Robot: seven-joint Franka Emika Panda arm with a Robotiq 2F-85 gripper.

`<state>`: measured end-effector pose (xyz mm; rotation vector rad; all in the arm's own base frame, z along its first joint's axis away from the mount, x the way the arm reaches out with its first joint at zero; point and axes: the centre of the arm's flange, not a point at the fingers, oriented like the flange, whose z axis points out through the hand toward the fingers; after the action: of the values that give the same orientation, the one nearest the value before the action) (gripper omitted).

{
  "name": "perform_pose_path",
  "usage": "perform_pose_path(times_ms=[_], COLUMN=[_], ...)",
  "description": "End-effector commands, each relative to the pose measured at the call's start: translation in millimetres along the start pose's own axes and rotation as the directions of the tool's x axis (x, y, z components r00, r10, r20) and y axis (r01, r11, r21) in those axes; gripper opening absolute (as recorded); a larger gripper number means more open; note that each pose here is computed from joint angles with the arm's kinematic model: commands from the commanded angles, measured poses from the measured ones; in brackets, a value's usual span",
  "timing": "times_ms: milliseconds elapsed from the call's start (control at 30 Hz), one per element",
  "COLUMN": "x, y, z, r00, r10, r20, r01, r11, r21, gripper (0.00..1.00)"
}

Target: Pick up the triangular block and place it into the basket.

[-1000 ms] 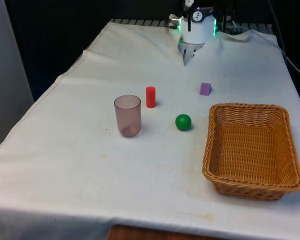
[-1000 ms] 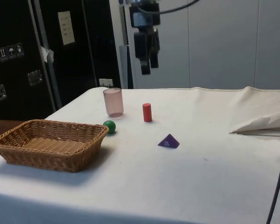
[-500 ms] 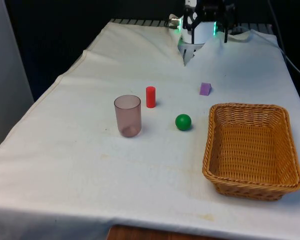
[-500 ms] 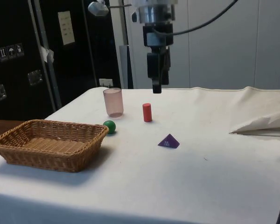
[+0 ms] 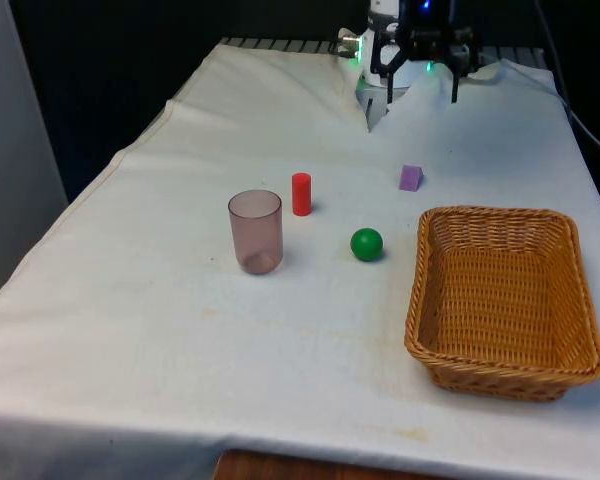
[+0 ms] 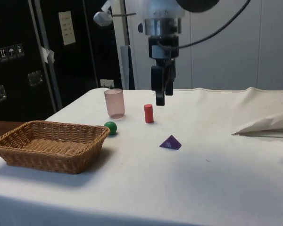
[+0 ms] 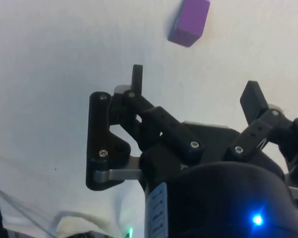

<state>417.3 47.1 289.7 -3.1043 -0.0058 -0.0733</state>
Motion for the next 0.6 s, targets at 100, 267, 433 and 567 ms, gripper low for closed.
perform_pose_path(times_ms=[100, 267, 433, 567], x=[-2.5, -7.8, -11.9, -15.2], y=[0.5, 2.3, 3.1, 4.2], z=[11, 30, 45, 58], r00=[0.9997, 0.9984, 0.9967, 0.9948], r10=[0.023, 0.054, 0.078, 0.099], r20=[-0.012, -0.018, -0.022, -0.023], r01=[-0.023, -0.054, -0.079, -0.100], r11=[0.9997, 0.9985, 0.9968, 0.9949], r21=[-0.002, -0.007, -0.011, -0.015], gripper=[1.00, 1.00, 1.00, 1.00])
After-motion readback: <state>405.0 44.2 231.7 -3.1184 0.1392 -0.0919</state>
